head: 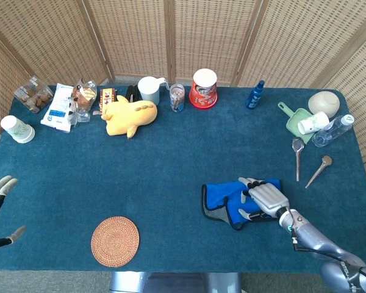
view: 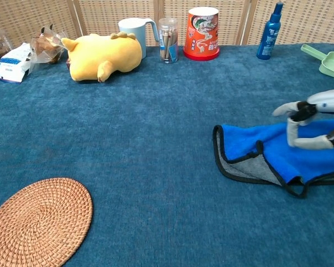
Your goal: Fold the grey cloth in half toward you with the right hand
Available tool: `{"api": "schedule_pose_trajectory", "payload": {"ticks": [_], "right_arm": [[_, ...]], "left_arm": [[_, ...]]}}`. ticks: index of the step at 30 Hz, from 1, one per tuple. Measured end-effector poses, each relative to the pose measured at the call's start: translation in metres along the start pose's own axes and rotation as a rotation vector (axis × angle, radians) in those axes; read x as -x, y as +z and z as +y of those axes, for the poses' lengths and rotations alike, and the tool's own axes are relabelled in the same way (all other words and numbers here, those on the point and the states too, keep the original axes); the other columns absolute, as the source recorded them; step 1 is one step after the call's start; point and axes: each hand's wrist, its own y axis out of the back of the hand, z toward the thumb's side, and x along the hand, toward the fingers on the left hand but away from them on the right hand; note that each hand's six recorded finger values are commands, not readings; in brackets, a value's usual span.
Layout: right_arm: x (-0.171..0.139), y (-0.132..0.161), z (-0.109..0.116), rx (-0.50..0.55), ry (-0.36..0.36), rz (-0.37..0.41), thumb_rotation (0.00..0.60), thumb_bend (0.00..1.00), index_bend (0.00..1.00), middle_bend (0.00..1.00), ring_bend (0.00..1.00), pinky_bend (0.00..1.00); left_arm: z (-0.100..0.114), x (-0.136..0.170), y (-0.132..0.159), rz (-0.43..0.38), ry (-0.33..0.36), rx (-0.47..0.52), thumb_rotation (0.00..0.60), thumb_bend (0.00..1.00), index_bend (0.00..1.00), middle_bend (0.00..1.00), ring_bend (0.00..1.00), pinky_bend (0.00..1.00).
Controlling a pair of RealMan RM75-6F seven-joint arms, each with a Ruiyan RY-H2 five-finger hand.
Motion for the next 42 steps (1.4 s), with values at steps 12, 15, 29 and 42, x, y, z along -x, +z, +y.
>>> {"api": "schedule_pose_trajectory", "payload": {"ticks": [12, 15, 29, 42], "right_arm": [[0.017, 0.025, -0.004, -0.007, -0.002, 0.036, 0.177, 0.45, 0.38, 0.0, 0.0, 0.19], [0.015, 0.031, -0.006, -0.011, -0.002, 0.048, 0.176, 0.45, 0.38, 0.0, 0.0, 0.19], [0.005, 0.052, -0.015, -0.042, -0.013, 0.119, 0.177, 0.47, 0.4, 0.0, 0.0, 0.19], [0.009, 0.044, -0.003, -0.118, -0.09, 0.124, 0.164, 0.41, 0.39, 0.0, 0.0, 0.19]], "left_arm": [[0.002, 0.0, -0.001, 0.0, 0.006, 0.006, 0.6, 0.28, 0.0, 0.0, 0.0, 0.0], [0.003, 0.001, -0.002, 0.003, 0.009, 0.008, 0.6, 0.28, 0.0, 0.0, 0.0, 0.0], [0.002, 0.001, -0.001, 0.001, 0.005, 0.004, 0.6, 0.28, 0.0, 0.0, 0.0, 0.0], [0.001, -0.001, -0.001, 0.001, 0.001, 0.004, 0.6, 0.28, 0.0, 0.0, 0.0, 0.0]]}}
